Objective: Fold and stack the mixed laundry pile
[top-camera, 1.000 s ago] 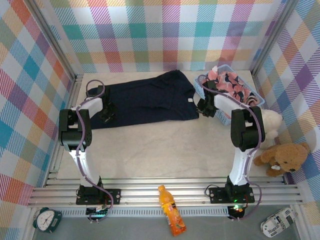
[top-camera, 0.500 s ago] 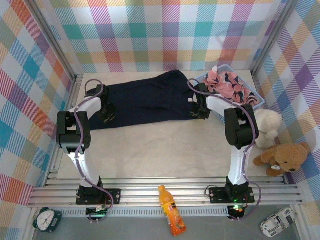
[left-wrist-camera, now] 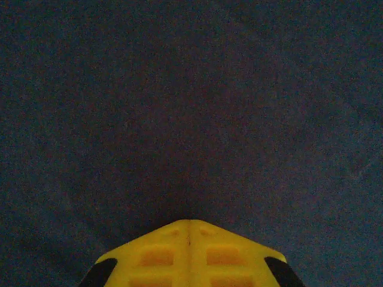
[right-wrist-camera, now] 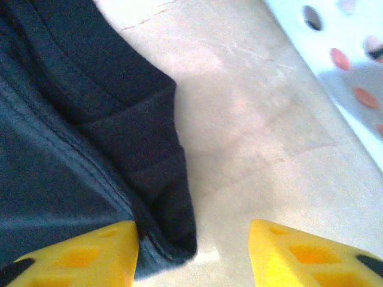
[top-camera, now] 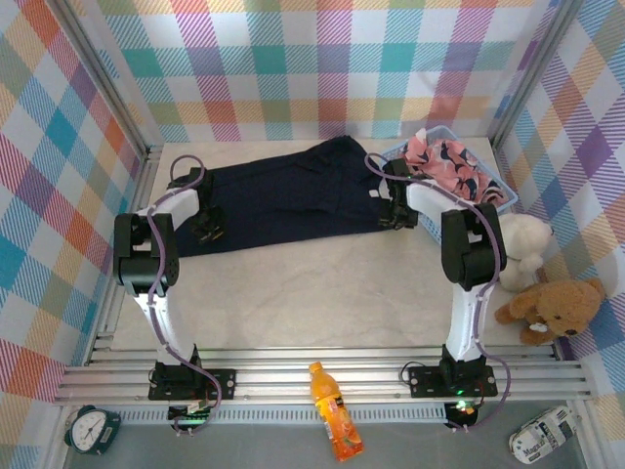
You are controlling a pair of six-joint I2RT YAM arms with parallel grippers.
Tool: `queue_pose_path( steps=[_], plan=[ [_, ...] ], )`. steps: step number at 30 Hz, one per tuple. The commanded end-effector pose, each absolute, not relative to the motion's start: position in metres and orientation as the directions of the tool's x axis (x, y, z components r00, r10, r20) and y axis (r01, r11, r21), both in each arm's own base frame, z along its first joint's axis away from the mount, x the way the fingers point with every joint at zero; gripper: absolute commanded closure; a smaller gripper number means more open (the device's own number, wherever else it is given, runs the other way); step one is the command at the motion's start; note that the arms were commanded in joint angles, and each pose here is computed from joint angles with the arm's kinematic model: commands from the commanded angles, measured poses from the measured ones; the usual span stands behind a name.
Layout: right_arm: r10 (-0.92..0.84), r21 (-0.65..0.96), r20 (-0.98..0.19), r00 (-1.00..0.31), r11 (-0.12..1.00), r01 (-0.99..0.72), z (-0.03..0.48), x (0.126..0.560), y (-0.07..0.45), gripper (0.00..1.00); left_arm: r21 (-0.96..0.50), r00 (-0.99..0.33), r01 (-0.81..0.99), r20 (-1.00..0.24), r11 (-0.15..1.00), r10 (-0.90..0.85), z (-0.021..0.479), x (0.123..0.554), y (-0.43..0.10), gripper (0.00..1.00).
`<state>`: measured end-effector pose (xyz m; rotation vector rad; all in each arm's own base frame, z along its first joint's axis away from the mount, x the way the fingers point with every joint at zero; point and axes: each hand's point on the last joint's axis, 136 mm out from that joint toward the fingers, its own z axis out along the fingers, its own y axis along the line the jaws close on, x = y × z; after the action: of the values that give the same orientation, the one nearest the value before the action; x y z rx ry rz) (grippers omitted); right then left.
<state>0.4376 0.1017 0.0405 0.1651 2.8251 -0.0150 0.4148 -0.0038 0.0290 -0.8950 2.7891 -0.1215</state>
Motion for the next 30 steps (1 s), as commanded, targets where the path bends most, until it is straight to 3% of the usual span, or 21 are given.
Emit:
queue_pose_path(
  steps=[1, 5, 12, 17, 22, 30],
  plan=[
    [0.012, 0.016, -0.333, -0.943, 1.0, 0.008, 0.079, 0.422, 0.117, 0.44, -0.249, -0.811, -0.507, -0.188, 0.825, -0.554, 0.082, 0.411, -0.031, 0.88],
    [0.03, 0.1, -0.325, -0.945, 0.995, -0.003, 0.081, 0.418, 0.155, 0.51, -0.338, -0.81, -0.467, -0.208, 0.817, -0.549, 0.095, 0.419, -0.065, 0.85],
    [0.157, 0.202, -0.275, -0.949, 0.974, 0.103, 0.051, 0.449, 0.184, 0.64, -0.345, -0.806, -0.458, -0.227, 0.819, -0.546, 0.056, 0.438, -0.107, 1.0],
    [0.202, 0.184, -0.212, -0.956, 0.969, 0.164, 0.024, 0.45, 0.183, 0.66, -0.312, -0.774, -0.512, -0.236, 0.801, -0.587, 0.024, 0.431, -0.104, 1.0],
    [0.208, 0.098, -0.091, -0.974, 0.975, 0.199, 0.001, 0.409, 0.162, 0.66, -0.208, -0.791, -0.542, -0.201, 0.814, -0.578, 0.006, 0.394, -0.09, 1.0],
    [0.24, 0.039, 0.028, -0.97, 0.97, 0.241, 0.0, 0.294, 0.121, 0.66, -0.118, -0.841, -0.516, -0.117, 0.848, -0.528, 0.004, 0.298, -0.089, 1.0]
  ],
)
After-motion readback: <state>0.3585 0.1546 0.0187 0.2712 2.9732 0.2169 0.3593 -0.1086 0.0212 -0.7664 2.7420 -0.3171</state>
